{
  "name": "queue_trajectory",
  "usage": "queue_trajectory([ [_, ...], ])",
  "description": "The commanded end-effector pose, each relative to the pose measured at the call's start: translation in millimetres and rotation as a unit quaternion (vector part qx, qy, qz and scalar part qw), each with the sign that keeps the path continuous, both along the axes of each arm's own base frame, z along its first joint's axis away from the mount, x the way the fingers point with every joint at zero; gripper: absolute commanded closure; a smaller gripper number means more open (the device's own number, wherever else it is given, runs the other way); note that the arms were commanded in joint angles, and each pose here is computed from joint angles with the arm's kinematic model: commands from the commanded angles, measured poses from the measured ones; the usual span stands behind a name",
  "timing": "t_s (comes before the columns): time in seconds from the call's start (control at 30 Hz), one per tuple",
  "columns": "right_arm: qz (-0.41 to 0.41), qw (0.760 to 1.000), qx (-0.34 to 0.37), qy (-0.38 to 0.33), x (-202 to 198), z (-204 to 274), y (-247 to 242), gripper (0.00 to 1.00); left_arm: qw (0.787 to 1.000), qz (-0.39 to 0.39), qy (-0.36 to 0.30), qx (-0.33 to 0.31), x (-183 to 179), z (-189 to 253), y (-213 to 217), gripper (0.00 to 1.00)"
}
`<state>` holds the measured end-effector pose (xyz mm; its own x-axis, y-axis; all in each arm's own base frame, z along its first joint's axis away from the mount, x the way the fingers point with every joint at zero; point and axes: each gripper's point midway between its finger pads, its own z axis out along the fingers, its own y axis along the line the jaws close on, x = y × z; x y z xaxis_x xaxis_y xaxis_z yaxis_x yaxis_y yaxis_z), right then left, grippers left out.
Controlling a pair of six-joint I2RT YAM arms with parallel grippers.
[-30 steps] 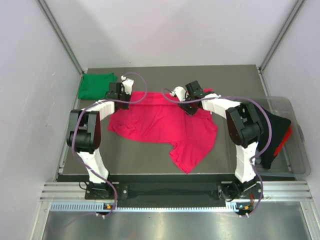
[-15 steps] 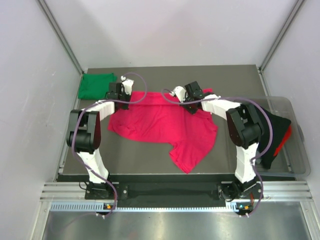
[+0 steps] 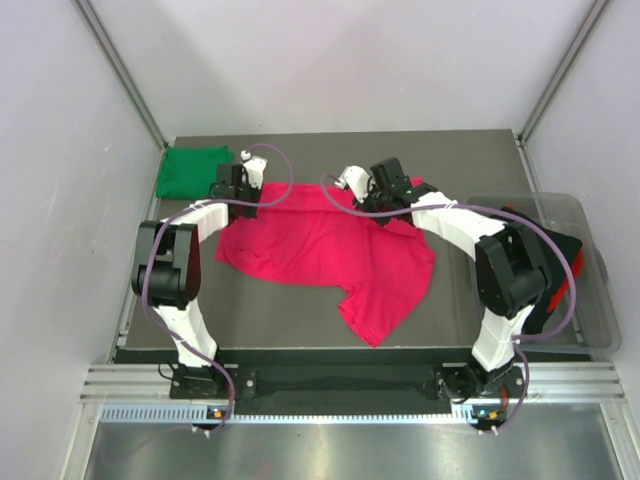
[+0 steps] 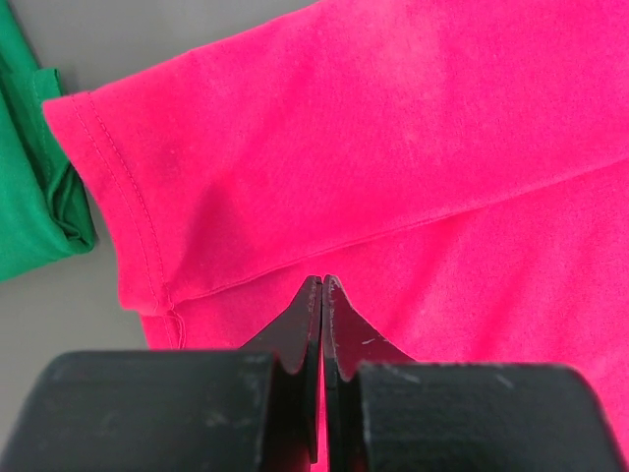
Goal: Fold and stack the t-shirts
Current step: Fold the tshirt
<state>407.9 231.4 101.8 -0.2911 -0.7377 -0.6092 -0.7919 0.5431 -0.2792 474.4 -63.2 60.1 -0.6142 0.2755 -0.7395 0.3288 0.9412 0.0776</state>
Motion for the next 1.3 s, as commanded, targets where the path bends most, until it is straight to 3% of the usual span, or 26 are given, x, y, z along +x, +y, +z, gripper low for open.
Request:
queue_trajectory([
  [0.0,0.019,1.0,0.012,0.015,-12,0,11,0.79,0.999,-0.008,-0.03,-0.012,4,27,-5,1.0],
  [0.2,0.004,1.0,0.013,-0.016,1,20,9,0.75,0.999,-0.003,-0.044,-0.003,14,37,-2,1.0],
  [0.47,-0.123,0.989,0.009,-0.086,80,43,-61,0.74,0.997,0.006,-0.061,0.037,58,46,8,0.95],
  [0.6,-0.191,0.979,0.032,-0.065,115,30,-100,0.72,0.998,0.002,-0.034,0.049,80,28,8,0.85],
  [0.83,-0.263,0.963,0.045,-0.044,158,10,-156,0.71,0.999,0.023,0.0,0.041,99,-3,11,0.8],
  [1.1,-0.267,0.958,0.101,0.013,169,-10,-160,0.67,0.998,0.032,0.028,0.037,101,-24,13,0.82],
  [1.27,-0.267,0.958,0.096,0.027,169,-22,-160,0.68,0.998,0.033,0.029,0.036,99,-24,13,0.83],
])
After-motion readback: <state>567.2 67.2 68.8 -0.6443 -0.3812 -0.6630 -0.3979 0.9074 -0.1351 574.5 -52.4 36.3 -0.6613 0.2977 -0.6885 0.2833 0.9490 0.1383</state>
